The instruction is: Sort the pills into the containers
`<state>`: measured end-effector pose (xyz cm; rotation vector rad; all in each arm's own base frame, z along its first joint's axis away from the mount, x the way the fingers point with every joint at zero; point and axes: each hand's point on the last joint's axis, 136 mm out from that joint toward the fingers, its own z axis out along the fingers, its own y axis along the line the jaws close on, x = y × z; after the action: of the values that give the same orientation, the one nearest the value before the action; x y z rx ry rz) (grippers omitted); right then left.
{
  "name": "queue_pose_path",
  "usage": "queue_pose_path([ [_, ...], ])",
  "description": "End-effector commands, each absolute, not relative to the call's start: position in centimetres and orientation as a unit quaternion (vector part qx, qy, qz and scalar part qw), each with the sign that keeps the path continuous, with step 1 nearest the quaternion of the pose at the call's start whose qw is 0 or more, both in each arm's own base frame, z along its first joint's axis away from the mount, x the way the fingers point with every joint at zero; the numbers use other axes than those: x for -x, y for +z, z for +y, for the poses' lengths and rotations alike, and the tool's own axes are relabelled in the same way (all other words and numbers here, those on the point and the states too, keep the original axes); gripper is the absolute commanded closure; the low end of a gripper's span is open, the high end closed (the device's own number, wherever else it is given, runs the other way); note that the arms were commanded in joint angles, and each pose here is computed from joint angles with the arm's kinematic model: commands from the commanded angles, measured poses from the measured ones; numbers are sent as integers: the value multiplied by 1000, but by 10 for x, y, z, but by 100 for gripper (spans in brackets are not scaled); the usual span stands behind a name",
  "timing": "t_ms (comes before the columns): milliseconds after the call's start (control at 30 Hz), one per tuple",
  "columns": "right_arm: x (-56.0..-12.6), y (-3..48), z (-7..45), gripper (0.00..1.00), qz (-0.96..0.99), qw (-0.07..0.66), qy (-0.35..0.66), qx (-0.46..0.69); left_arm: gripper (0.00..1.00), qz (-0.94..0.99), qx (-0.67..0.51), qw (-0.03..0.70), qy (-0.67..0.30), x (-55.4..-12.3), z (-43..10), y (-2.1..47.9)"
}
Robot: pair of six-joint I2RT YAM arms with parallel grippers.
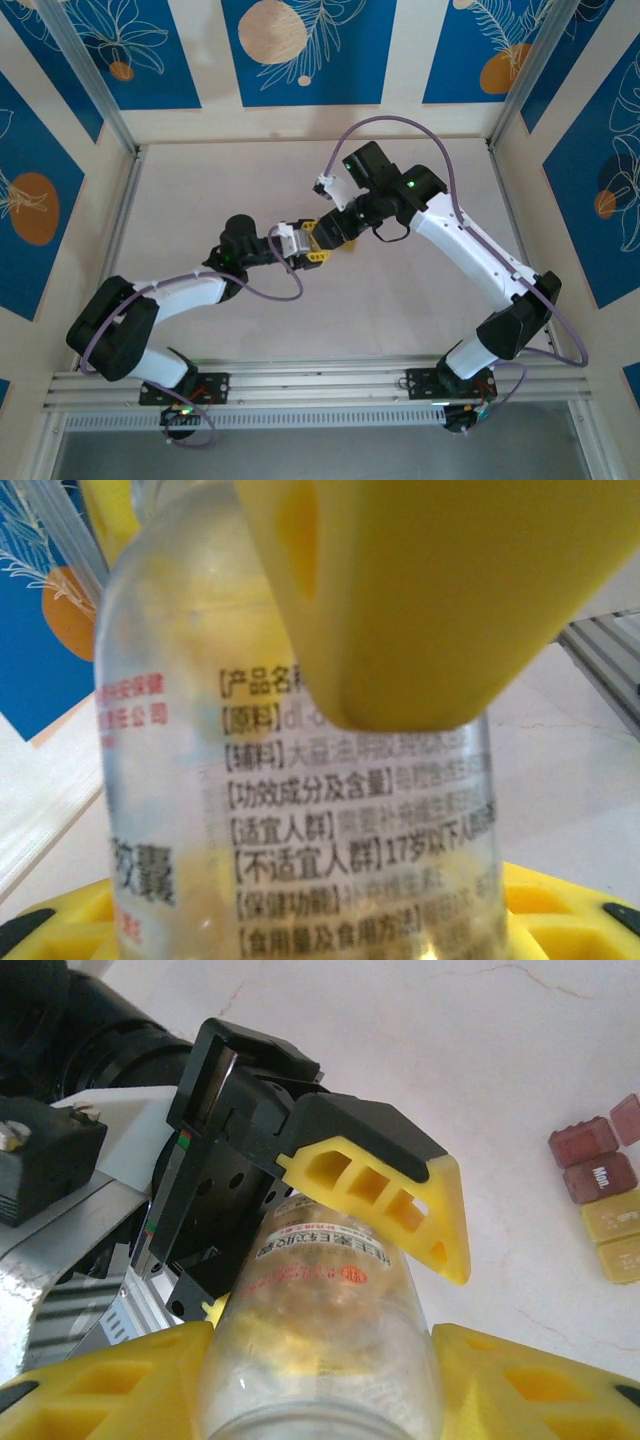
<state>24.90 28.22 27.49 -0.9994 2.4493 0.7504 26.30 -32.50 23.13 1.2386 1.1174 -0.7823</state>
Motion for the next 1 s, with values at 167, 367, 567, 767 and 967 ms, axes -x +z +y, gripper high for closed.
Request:
queue_pose_path([
  [167,-259,309,266,37,872,253,263,326,83,493,-516,605,-353,-268,-325,227],
  [367,-257,324,257,36,868,279,261,316,92,502,-504,605,-358,-272,-325,222],
  [567,-271,346,249,36,858,351,242,286,100,519,-457,623,-366,-285,-323,229],
  [767,-292,368,254,36,836,423,252,241,100,532,-348,659,-402,-303,-308,250],
  [967,-315,375,271,36,827,450,270,203,100,575,-273,639,-432,-326,-297,253],
])
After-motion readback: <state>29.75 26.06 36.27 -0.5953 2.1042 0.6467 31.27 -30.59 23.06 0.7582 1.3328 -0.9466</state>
